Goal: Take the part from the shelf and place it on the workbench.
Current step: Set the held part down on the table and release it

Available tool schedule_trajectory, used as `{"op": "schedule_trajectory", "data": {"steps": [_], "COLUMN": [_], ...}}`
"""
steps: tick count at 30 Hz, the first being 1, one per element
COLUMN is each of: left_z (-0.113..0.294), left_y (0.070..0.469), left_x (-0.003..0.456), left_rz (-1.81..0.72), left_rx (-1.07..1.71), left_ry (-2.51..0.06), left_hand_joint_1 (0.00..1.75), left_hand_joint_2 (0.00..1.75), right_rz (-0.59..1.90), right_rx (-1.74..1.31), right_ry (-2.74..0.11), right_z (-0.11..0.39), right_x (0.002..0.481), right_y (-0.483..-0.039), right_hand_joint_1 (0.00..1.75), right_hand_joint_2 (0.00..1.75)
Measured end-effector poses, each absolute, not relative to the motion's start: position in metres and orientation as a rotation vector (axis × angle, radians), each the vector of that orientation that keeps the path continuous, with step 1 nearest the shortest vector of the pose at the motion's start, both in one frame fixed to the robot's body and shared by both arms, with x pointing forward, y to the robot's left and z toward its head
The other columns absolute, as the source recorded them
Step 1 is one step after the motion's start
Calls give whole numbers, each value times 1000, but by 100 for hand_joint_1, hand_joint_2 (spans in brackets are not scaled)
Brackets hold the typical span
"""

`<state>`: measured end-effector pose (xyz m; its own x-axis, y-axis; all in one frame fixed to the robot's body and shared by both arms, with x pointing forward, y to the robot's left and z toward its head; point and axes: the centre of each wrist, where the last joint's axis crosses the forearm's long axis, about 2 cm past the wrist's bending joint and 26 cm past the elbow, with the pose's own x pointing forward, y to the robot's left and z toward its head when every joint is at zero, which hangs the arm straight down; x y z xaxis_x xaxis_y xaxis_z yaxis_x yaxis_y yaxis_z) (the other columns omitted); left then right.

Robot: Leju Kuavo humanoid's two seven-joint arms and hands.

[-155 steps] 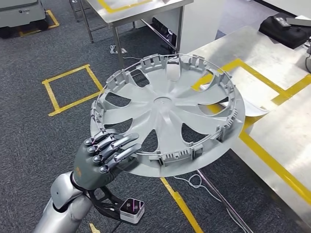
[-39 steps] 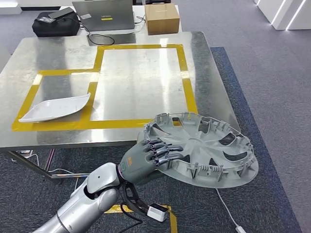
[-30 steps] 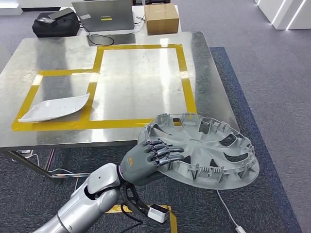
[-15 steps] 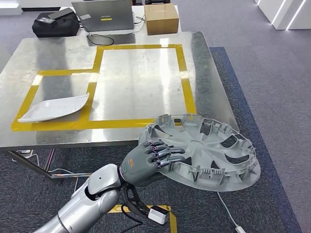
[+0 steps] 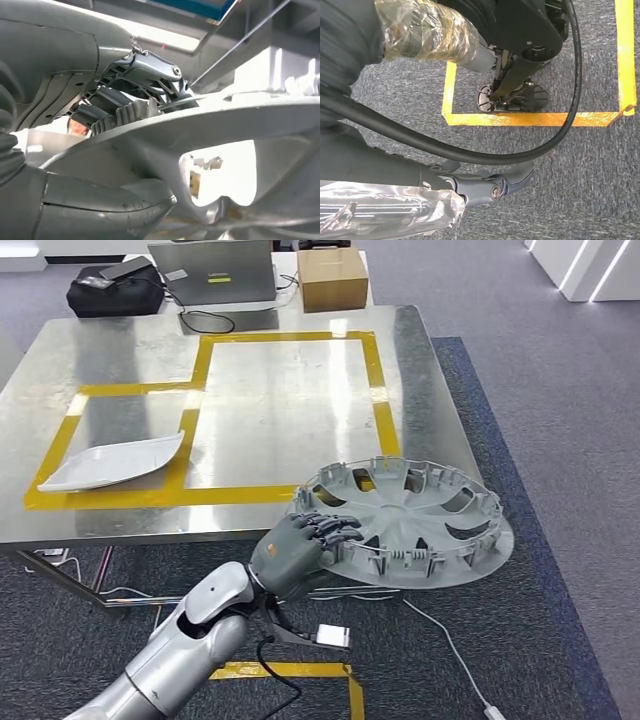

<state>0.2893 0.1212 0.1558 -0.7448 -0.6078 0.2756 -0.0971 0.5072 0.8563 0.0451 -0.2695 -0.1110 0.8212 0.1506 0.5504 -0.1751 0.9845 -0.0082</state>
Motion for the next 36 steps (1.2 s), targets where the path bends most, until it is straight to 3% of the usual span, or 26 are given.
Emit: {"op": "schedule_trajectory", "data": {"steps": [36], "left_z": [148], "left_y": [127], "left_x": [299], "left_rz": [-1107], "left_rx": [595], "left_ry": [-2059], "left_hand_joint_1": [175], "left_hand_joint_2": [175], "right_rz": [180], "right_rx": [40], "right_ry": [-580], "right_z": [-111], "right_x": [45], "right_y": [-268], "right_hand_joint_1": [0], "right_hand_joint_2": [175]}}
